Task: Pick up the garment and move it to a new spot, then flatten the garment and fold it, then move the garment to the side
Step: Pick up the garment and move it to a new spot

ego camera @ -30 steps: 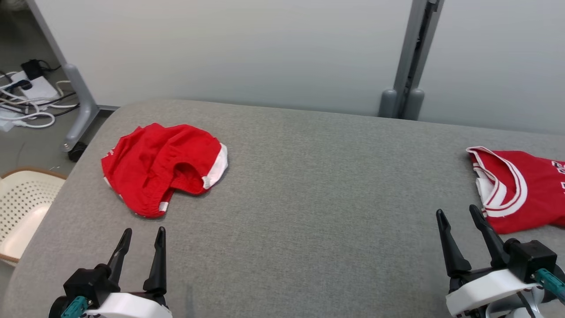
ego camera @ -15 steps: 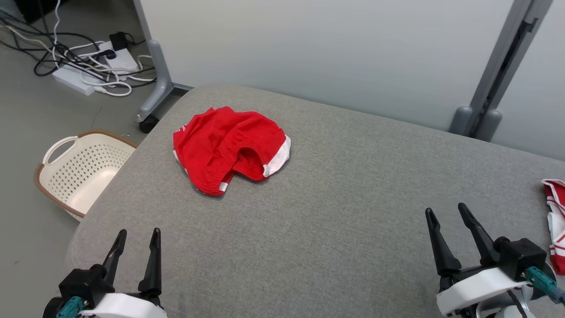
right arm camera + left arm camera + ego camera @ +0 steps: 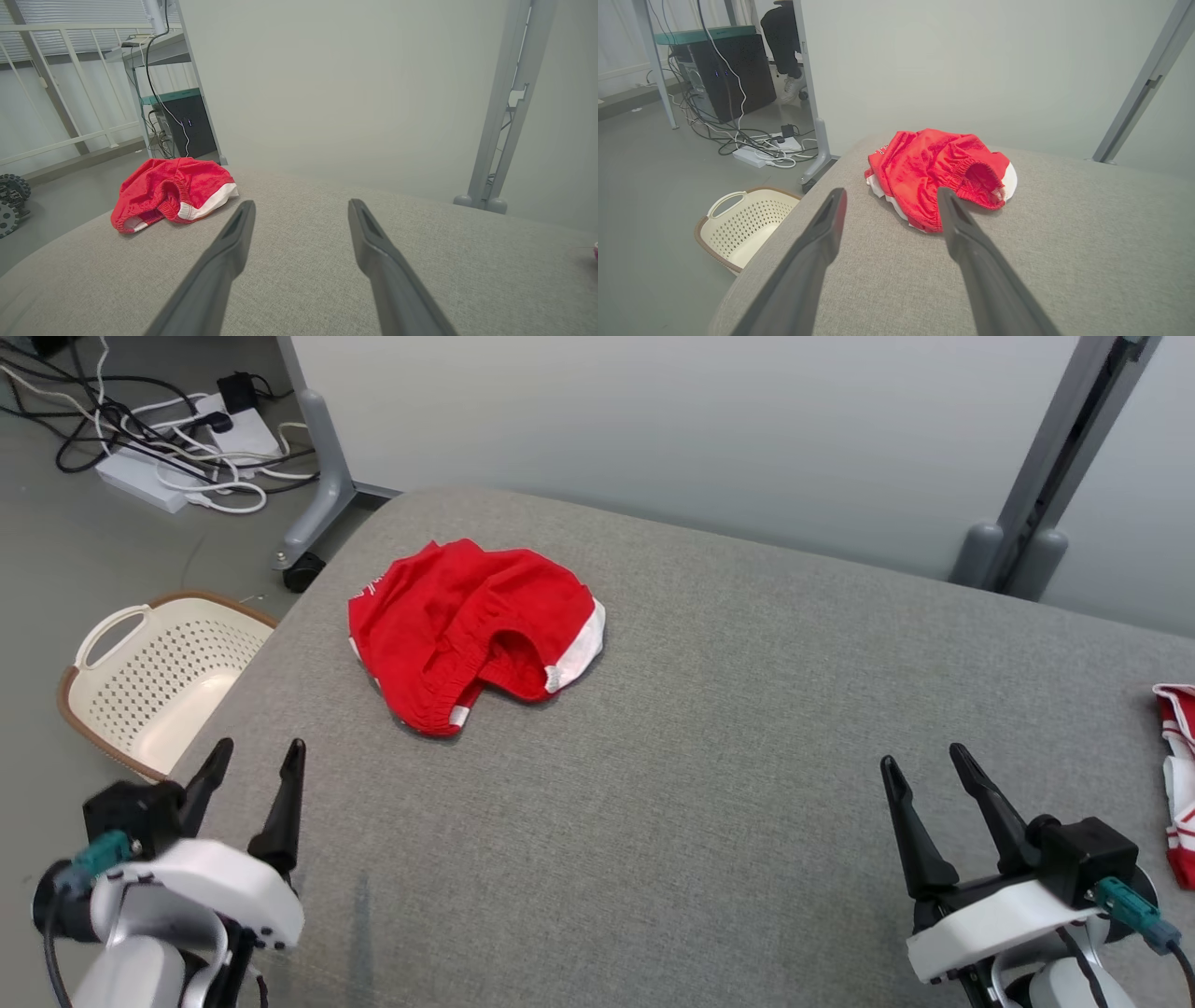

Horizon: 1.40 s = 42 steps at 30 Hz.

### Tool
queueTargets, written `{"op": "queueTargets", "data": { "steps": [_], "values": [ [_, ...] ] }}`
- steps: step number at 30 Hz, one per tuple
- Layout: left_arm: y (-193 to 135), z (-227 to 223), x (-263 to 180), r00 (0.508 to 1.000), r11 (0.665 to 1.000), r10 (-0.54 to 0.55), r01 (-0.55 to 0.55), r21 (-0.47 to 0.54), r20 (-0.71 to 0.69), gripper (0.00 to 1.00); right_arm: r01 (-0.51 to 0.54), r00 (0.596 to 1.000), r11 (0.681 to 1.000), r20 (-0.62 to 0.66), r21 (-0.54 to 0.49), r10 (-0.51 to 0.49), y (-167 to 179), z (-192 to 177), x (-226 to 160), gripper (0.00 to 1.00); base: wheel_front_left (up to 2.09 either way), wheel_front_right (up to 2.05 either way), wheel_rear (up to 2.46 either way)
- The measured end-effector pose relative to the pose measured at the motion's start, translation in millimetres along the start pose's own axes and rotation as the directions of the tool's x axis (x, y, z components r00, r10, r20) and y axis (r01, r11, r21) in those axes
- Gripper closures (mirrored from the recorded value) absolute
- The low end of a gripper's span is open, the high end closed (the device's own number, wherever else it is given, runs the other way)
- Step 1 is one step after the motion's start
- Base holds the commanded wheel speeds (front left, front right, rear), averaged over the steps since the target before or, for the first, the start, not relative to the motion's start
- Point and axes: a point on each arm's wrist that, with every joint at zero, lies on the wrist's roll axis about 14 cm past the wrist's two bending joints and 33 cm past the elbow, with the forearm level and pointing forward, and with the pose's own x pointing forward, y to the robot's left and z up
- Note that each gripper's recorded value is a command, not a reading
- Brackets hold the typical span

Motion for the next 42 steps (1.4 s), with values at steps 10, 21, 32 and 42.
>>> {"op": "queueTargets", "data": {
  "steps": [10,21,32,42],
  "values": [
    [-6.1,6.0,83.1,0.975,0.997,-0.071,0.065,-0.034,-0.211,0.00,0.060,0.998,0.998,0.033,0.021,-0.061,-25.3,6.4,6.1,0.00,0.00,0.00,0.00],
    [-38.5,-38.8,138.9,0.858,0.988,-0.153,0.143,-0.057,-0.490,0.00,0.166,0.984,0.986,0.068,0.020,-0.167,-68.8,13.9,3.4,0.00,0.00,0.00,0.00],
    [-64.4,-127.7,124.8,0.518,0.978,-0.195,0.164,-0.127,-0.833,0.00,0.283,0.958,0.959,0.048,0.014,-0.284,-110.2,5.7,-16.1,0.00,0.00,0.00,0.00],
    [-74.0,-125.5,120.4,0.476,0.968,-0.216,0.218,-0.124,-0.853,1.00,0.311,0.949,0.950,0.055,0.008,-0.311,-115.0,11.6,-25.9,0.00,0.00,0.00,0.00]
  ]
}}
